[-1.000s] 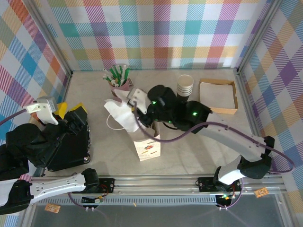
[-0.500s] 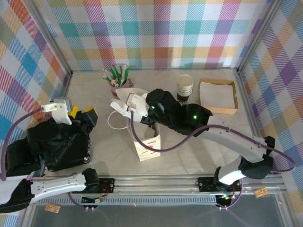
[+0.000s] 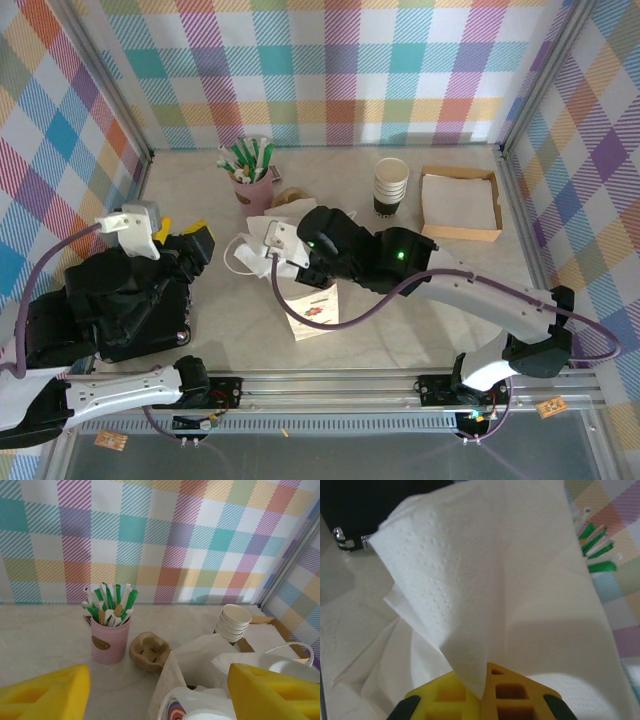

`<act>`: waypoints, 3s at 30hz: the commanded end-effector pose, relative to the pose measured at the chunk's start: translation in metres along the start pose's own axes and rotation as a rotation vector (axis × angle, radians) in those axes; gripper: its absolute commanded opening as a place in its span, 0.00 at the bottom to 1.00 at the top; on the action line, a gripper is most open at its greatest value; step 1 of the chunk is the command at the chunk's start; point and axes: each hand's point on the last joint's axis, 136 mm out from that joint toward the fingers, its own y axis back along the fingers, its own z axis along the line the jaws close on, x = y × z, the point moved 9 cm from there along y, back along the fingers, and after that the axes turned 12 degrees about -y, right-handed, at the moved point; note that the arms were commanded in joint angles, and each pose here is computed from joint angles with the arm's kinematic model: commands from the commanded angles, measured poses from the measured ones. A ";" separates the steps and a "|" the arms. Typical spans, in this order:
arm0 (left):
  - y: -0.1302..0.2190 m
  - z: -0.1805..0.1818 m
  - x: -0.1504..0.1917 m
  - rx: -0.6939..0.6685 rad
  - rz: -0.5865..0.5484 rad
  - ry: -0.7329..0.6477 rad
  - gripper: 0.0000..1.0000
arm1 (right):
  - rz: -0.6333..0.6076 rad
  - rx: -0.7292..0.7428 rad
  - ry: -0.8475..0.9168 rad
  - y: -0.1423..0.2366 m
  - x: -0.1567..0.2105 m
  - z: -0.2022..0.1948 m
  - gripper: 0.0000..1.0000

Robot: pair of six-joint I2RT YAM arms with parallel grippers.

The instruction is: Pack the takeout coffee

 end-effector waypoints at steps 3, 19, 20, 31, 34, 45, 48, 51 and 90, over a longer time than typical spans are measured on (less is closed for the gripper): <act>-0.004 -0.006 -0.009 0.003 -0.032 -0.023 0.73 | 0.062 -0.054 -0.054 -0.006 0.011 0.008 0.00; -0.008 -0.013 -0.004 0.033 -0.019 0.025 0.71 | 0.187 -0.026 -0.384 -0.023 0.020 0.005 0.00; -0.009 -0.014 -0.004 0.035 -0.017 0.025 0.71 | 0.195 -0.015 -0.408 -0.024 0.020 0.003 0.00; -0.012 -0.020 -0.005 0.058 -0.001 0.015 0.71 | 0.317 0.044 -0.629 -0.035 0.029 -0.011 0.07; -0.011 -0.019 -0.004 0.060 0.001 0.020 0.71 | 0.377 0.046 -0.646 -0.043 0.035 -0.010 0.09; -0.007 -0.014 -0.002 0.060 0.007 0.035 0.71 | 0.552 0.075 -0.651 -0.072 0.037 -0.007 0.14; -0.008 -0.014 -0.001 0.059 0.008 0.032 0.71 | 0.597 0.089 -0.651 -0.080 0.041 -0.007 0.15; -0.008 -0.015 0.000 0.059 0.009 0.032 0.70 | 0.626 0.099 -0.666 -0.086 0.046 -0.009 0.17; -0.087 0.038 0.027 -0.585 0.129 -0.042 0.73 | -0.177 0.777 -1.057 0.116 0.100 -0.178 0.87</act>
